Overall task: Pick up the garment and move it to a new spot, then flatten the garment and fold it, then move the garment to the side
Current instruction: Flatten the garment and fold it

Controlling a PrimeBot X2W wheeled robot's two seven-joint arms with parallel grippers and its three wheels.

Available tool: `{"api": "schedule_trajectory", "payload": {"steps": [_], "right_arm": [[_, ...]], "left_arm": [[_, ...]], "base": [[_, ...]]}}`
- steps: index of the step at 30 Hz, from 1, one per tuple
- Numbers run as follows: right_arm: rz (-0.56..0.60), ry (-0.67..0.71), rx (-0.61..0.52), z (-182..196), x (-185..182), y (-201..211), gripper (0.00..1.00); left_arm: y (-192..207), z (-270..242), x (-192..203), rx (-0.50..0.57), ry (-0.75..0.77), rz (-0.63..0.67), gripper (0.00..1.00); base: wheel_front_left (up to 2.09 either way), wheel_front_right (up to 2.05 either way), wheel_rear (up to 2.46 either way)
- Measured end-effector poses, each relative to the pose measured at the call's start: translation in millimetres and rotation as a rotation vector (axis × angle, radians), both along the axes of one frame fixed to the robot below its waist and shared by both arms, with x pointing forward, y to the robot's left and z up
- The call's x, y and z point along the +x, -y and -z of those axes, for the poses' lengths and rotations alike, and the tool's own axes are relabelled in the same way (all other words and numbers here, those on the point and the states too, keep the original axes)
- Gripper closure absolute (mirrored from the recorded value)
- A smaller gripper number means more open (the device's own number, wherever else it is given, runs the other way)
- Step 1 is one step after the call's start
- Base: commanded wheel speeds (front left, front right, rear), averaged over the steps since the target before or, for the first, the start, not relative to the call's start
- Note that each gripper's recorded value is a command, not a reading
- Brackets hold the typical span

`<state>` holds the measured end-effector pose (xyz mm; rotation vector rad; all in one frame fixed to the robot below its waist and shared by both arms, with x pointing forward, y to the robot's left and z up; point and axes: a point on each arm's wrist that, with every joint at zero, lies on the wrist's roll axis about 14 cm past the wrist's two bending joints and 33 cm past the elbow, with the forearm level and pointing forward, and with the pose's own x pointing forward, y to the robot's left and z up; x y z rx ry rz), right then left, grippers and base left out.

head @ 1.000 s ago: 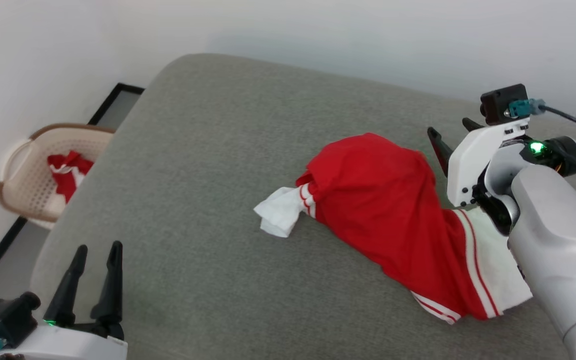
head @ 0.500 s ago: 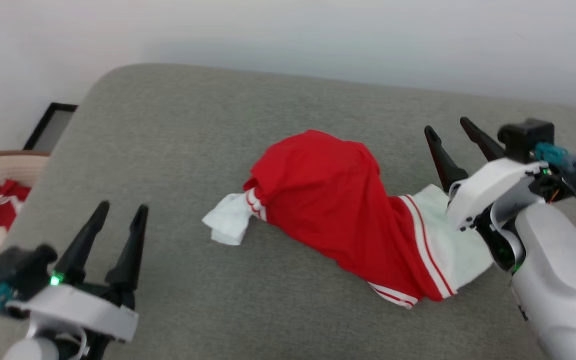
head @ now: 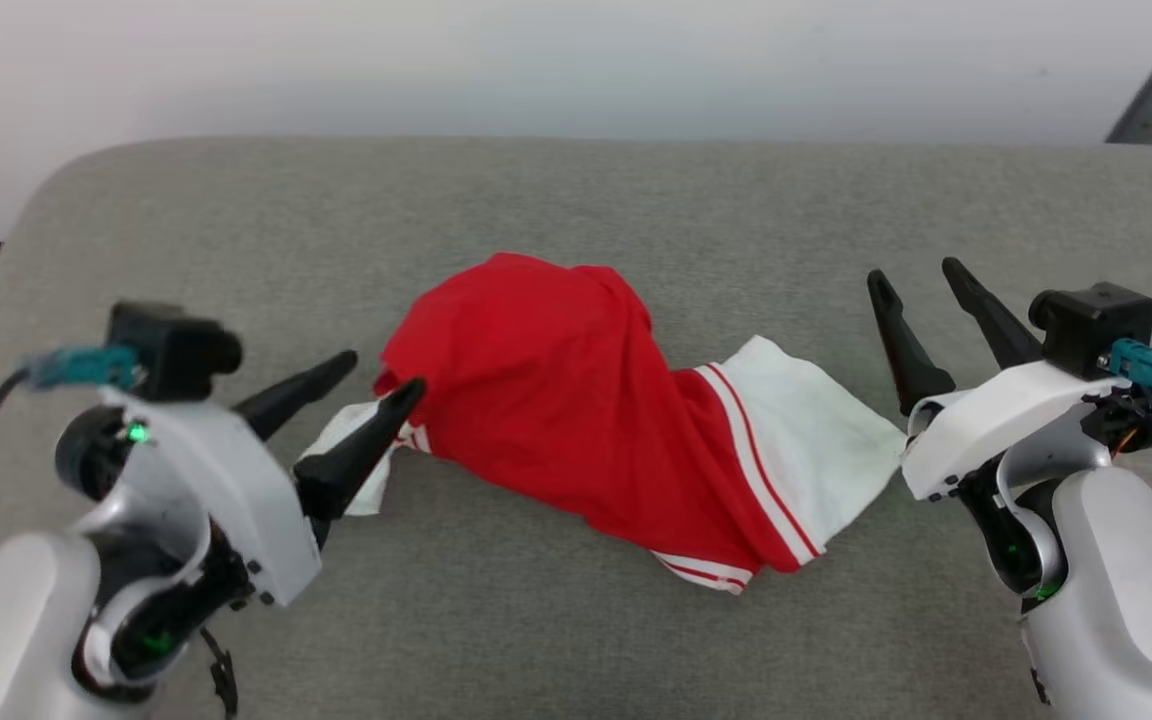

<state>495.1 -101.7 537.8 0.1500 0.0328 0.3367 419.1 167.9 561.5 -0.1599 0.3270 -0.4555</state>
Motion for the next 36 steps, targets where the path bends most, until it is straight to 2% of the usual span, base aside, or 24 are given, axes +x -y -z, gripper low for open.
{"api": "schedule_trajectory", "payload": {"steps": [4, 7, 19, 20, 21, 22, 30, 36], "right_arm": [[0.033, -0.003, 0.007, -2.2, -6.1, 11.4, 0.00], [0.054, -0.004, 0.001, -2.7, -10.1, 18.3, 0.00], [0.098, -0.031, 0.006, 2.8, -15.0, 31.7, 0.00], [0.098, -0.031, 0.007, 2.8, -14.6, 31.6, 0.00], [0.099, -0.032, 0.006, 3.2, -14.2, 31.8, 0.00], [0.100, -0.032, 0.006, 3.3, -13.9, 32.2, 0.00], [0.119, -0.038, 0.013, 4.8, -11.3, 38.1, 0.00], [0.122, -0.058, 0.007, 12.6, -7.9, 39.5, 0.00]], "left_arm": [[11.8, 16.9, 4.6, 0.116, -0.099, 0.074, 0.00], [17.9, 30.6, 6.2, 0.146, -0.174, 0.097, 0.00], [-3.9, 90.2, 10.0, 0.288, -0.352, 0.044, 0.00], [-7.3, 94.2, 11.4, 0.301, -0.363, 0.037, 0.42], [-10.4, 97.2, 13.0, 0.312, -0.370, 0.032, 0.89], [-14.1, 98.9, 15.4, 0.323, -0.372, 0.022, 1.00], [-35.5, 84.2, 46.6, 0.376, -0.296, -0.032, 1.00], [-58.7, 68.5, 82.0, 0.477, -0.209, -0.074, 1.00]], "base": [[0.00, 0.00, 0.00], [0.00, 0.00, 0.00], [0.00, 0.00, 0.00], [0.00, 0.00, 0.00], [0.00, 0.00, 0.00], [0.00, 0.00, 0.00], [0.00, 0.00, 0.00], [0.00, 0.00, 0.00]]}}
